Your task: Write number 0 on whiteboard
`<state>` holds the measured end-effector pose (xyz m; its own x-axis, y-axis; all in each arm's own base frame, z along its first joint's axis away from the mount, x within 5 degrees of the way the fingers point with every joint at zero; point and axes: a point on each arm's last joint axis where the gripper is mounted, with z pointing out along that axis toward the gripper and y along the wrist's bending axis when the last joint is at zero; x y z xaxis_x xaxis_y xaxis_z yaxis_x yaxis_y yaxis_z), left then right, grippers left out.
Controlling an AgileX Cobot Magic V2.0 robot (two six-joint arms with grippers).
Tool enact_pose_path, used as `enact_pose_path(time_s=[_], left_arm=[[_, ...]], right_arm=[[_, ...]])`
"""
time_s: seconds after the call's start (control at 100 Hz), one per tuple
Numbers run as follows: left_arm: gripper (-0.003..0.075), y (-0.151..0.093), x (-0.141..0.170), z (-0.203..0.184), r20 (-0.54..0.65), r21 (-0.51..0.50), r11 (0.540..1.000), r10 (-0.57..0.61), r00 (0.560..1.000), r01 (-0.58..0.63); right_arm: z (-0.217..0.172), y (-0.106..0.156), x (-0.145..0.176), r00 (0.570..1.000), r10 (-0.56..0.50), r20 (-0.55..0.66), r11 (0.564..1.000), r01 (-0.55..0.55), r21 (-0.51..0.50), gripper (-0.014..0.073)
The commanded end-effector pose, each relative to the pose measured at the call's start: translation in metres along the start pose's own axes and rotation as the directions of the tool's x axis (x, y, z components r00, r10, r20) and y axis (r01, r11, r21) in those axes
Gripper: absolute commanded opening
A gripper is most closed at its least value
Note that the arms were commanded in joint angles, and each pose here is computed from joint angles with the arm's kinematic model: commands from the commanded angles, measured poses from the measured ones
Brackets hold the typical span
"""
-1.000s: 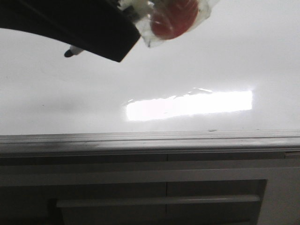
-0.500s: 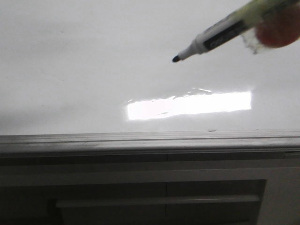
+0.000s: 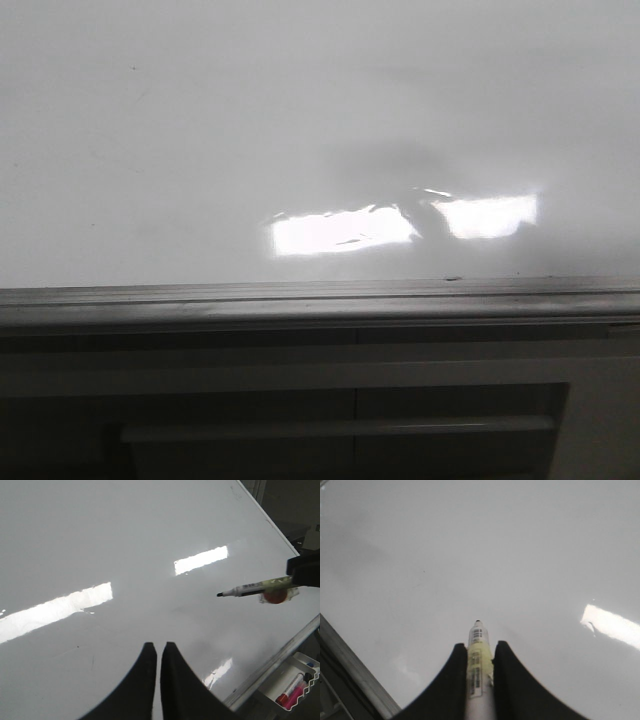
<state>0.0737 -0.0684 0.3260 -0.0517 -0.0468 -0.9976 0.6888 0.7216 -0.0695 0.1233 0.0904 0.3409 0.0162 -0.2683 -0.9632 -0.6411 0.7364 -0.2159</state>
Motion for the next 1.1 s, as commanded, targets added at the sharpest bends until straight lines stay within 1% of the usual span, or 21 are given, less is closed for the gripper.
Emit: enact_pose_path(time_s=[0.0,0.22,0.51,0.63,0.88,1.09], left_arm=[[-0.002,0.003,-0.011,-0.001,0.058,-0.036,0.999,-0.035,0.998,0.037],[-0.002,0.002,-0.011,-0.001,0.054,-0.031,0.999,-0.035,0.998,0.037],[-0.002,0.002,-0.011,-0.001,0.054,-0.031,0.999,-0.035,0.998,0.037],[-0.002,0.002,-0.011,-0.001,0.054,-0.031,0.999,-0.035,0.998,0.037],[-0.002,0.002,-0.011,-0.001,0.054,-0.031,0.999,-0.035,0.998,0.037],[-0.002,0.002,-0.011,-0.001,0.052,-0.028,0.999,-0.035,0.998,0.037]], right_arm=[[0.012,-0.011,-0.017,0.999,0.014,0.048,0.998,-0.017,0.068,-0.0069],[0.038,-0.015,-0.02,1.0,0.02,-0.008,0.999,-0.02,0.049,-0.0069],[0.06,-0.009,-0.004,0.991,0.029,-0.128,0.999,-0.032,-0.024,-0.0069],[0.063,-0.008,-0.001,0.988,0.03,-0.15,0.999,-0.036,-0.037,-0.0069],[0.063,-0.013,-0.007,0.995,0.028,-0.096,0.999,-0.027,0.017,-0.0069],[0.065,-0.006,-0.017,1.0,0.011,-0.01,0.999,-0.01,0.04,-0.0069]])
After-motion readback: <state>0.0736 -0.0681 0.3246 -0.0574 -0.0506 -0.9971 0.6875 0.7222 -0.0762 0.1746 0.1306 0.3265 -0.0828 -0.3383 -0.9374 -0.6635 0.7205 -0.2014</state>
